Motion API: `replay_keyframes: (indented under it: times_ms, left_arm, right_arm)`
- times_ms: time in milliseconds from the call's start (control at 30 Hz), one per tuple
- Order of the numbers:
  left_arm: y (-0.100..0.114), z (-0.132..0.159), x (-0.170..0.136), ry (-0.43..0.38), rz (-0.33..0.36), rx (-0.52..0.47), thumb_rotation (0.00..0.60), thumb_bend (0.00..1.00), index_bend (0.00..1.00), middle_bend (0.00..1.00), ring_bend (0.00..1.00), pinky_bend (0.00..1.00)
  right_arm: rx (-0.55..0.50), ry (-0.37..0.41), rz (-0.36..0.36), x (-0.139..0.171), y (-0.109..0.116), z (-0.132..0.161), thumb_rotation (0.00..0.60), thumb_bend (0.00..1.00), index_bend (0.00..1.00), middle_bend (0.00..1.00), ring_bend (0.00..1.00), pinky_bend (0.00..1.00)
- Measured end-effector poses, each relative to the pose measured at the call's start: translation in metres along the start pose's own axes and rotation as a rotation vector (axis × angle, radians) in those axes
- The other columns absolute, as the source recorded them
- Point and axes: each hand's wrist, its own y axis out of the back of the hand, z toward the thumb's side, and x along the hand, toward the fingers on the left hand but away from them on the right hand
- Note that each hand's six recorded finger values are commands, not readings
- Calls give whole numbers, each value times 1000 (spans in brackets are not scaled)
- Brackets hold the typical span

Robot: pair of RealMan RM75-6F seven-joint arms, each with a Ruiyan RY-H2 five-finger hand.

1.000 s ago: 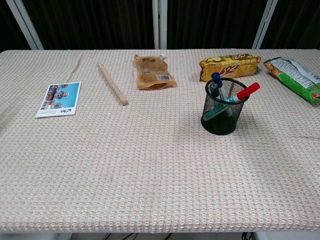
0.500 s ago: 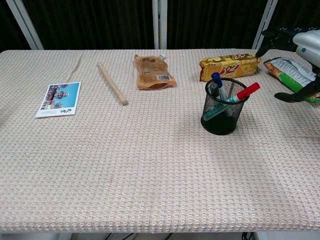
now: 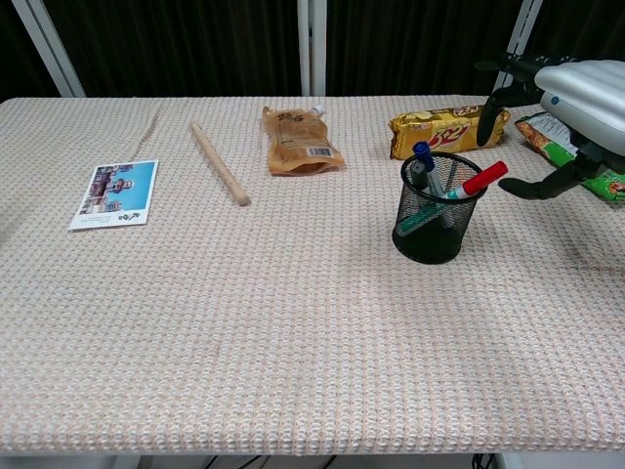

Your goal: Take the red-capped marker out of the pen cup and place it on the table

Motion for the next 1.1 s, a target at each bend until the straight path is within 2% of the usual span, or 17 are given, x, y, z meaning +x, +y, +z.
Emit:
replay_keyframes:
  times_ms: [200,700,900,1100]
  left_arm:
    - [-1,-1,0,2,-2,-2,600,122,37,0,0,0]
    - [-2,-4,-1,8,-7,-6,600,123,37,0,0,0]
    - [-2,-4,-1,9,-7,-9,600,123,36,0,0,0]
    - [-3,-5,-1,13,-12,-11,600,123,37,0,0,0]
  right_arm:
    - [0,2,3,-1,-2,2,600,287,476,5,0,0]
    - [5,-7,11,-1,-7,1,600,292,489,7,0,0]
    - [1,-3,-1,-2,-6,2,600,295,542,17,0,0]
    - [-10,-12,-13,-3,-5,0,600,303,641,35,0,0]
